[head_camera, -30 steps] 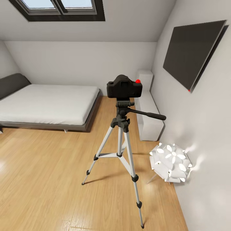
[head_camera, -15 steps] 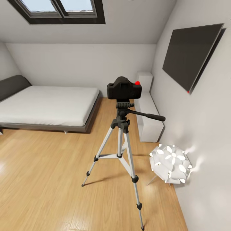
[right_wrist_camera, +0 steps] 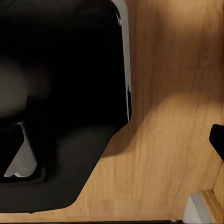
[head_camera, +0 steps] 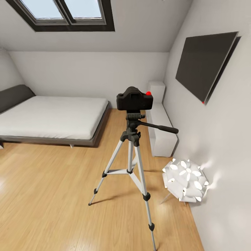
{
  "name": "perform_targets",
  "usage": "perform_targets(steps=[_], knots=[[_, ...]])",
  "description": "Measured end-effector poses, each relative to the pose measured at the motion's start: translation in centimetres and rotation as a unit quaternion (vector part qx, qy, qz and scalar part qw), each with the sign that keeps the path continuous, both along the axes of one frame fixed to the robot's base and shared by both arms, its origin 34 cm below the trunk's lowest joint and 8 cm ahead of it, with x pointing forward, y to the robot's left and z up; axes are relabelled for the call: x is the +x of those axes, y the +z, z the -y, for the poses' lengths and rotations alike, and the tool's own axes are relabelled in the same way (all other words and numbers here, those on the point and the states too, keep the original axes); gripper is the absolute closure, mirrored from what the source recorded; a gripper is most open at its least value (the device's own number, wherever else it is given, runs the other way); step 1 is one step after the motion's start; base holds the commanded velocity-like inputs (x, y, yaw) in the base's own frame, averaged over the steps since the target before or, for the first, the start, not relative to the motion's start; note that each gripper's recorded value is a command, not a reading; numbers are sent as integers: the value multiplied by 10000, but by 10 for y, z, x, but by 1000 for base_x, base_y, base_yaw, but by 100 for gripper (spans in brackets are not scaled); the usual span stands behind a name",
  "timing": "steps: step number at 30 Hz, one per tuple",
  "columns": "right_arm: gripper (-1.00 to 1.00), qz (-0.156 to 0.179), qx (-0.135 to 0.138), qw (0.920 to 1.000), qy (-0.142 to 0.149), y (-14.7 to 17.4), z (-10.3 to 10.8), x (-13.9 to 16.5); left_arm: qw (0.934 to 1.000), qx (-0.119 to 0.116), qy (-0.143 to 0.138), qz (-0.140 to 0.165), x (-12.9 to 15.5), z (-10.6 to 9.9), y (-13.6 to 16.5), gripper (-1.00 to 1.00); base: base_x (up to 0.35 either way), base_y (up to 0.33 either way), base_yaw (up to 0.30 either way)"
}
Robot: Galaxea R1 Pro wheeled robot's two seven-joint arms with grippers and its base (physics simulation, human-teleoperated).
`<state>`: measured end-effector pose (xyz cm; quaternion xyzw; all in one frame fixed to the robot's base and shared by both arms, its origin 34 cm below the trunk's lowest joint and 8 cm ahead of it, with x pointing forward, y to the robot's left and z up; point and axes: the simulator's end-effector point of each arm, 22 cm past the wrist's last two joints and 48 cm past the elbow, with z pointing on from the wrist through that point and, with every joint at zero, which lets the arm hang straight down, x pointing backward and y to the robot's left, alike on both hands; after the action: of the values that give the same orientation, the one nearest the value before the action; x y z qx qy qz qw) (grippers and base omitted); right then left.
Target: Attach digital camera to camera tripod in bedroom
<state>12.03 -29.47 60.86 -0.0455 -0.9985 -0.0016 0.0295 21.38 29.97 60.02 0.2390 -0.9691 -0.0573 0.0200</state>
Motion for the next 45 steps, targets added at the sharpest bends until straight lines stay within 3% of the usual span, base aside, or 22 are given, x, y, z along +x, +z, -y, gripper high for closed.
perform_targets(steps=[23, 34, 45], knots=[[-100, 313, -93, 9994, 77, 0, 0, 19, 9998, 60, -23, 204, 15, -5, 4, -100, 0, 0, 0], [-100, 415, -124, 9990, 85, 1, 5, 26, 9999, 74, -36, 118, -10, -5, 6, -100, 0, 0, 0], [-100, 507, -135, 9986, 86, 2, 6, 33, 9994, 157, -53, 308, -3, -10, 8, -100, 0, 0, 0]])
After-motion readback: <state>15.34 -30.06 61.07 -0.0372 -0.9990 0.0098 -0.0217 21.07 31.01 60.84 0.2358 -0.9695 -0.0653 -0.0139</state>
